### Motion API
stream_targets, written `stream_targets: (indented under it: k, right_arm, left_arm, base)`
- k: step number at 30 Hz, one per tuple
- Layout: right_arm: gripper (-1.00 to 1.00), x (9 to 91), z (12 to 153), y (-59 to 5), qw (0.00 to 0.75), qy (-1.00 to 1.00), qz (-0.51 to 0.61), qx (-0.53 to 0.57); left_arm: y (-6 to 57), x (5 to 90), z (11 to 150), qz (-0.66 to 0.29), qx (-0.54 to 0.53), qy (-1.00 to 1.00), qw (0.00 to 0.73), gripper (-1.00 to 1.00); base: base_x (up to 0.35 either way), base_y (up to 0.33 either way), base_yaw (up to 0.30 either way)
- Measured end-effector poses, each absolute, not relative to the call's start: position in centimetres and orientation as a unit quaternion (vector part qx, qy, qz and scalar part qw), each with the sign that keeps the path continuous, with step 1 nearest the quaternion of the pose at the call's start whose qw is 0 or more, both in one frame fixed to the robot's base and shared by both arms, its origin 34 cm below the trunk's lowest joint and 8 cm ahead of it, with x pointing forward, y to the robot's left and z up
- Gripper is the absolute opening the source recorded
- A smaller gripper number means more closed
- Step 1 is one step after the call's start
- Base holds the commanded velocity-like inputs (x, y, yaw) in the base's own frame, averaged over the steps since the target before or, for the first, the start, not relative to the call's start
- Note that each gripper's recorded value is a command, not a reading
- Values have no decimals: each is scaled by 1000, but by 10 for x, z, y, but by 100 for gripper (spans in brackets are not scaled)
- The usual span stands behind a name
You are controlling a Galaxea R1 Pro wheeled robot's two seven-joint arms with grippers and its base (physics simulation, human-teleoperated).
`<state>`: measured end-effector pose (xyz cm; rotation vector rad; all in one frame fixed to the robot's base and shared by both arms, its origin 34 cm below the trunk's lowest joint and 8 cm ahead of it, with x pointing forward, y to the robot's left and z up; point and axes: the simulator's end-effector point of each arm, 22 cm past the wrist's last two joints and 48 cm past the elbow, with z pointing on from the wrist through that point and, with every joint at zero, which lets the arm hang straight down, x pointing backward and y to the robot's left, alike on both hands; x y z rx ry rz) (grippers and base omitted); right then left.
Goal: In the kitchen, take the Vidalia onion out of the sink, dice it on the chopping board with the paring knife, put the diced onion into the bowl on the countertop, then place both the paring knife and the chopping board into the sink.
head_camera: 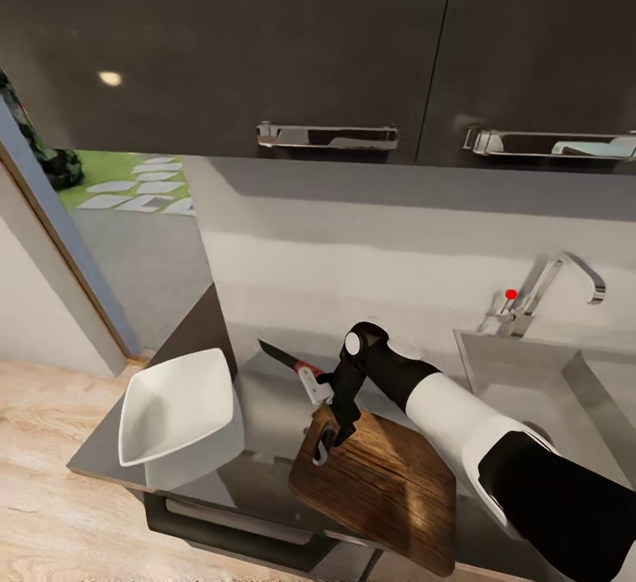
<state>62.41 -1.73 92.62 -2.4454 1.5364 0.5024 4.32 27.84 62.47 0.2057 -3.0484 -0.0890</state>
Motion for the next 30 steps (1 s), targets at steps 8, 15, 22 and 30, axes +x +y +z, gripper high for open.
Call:
stream_targets:
  k: [8, 15, 22, 30]
  right_arm:
    - [100, 623, 921, -18, 101, 521, 176, -829]
    - [100, 612, 919, -19, 87, 518, 197, -828]
    - [100, 609, 918, -20, 80, 516, 202, -829]
    - [100, 606, 917, -25, 66, 514, 203, -831]
  left_arm:
    - [278, 39, 626, -29, 67, -996, 48, 100]
    - [278, 35, 626, -30, 67, -996, 52, 100]
    - [277, 34, 626, -29, 67, -996, 53, 100]
    - [277, 34, 626, -29, 67, -996, 53, 100]
  base:
    - [82, 0, 0]
    - [133, 0, 0]
    - [55, 0, 0]
    - [133, 0, 0]
